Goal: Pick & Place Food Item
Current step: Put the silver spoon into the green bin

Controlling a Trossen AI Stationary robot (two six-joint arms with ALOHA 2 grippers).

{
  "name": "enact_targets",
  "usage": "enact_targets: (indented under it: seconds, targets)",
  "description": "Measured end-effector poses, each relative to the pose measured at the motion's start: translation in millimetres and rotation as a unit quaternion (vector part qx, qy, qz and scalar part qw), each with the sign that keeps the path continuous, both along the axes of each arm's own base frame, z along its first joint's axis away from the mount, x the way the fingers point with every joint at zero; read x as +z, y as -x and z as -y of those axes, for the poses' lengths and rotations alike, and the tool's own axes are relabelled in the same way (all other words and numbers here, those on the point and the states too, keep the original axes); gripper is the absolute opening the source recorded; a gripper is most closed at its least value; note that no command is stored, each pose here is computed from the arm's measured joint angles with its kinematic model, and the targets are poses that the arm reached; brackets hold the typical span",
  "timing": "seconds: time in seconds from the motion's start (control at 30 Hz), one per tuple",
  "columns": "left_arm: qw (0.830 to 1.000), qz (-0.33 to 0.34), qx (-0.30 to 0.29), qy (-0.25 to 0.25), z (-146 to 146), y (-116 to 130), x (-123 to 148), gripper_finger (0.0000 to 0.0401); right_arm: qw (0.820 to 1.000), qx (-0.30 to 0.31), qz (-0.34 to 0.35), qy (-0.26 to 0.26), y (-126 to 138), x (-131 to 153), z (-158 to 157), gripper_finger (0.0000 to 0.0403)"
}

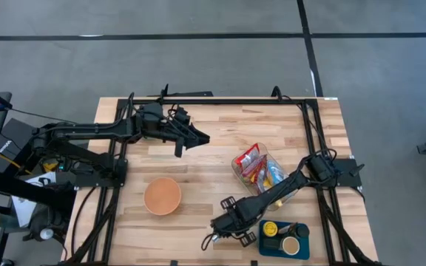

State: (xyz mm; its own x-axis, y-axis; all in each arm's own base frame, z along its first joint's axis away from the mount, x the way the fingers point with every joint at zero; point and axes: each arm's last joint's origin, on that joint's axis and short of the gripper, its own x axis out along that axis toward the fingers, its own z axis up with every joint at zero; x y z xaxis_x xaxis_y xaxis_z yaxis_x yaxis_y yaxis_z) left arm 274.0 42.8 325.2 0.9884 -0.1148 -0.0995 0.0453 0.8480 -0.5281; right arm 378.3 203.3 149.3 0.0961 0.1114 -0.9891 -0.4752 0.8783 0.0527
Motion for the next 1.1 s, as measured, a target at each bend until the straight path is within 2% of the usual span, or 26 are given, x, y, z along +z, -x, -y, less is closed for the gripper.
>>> enact_targets:
  seconds: [0.37,0.67,1.1]
  targets:
    - [1.000,0.000,0.000,0.000,0,0,0,0.0090,1.000,-0.010,0.009,0.019,-4,0,7,0.0107]
    - [1.000,0.000,0.000,0.000,0,0,0,0.0090,0.998,0.001,0.029,0.064,-5,-1,10,0.0107]
    - [1.000,0.000,0.000,0.000,0,0,0,0.0090,0.994,0.046,0.041,0.092,-6,-1,13,0.0107]
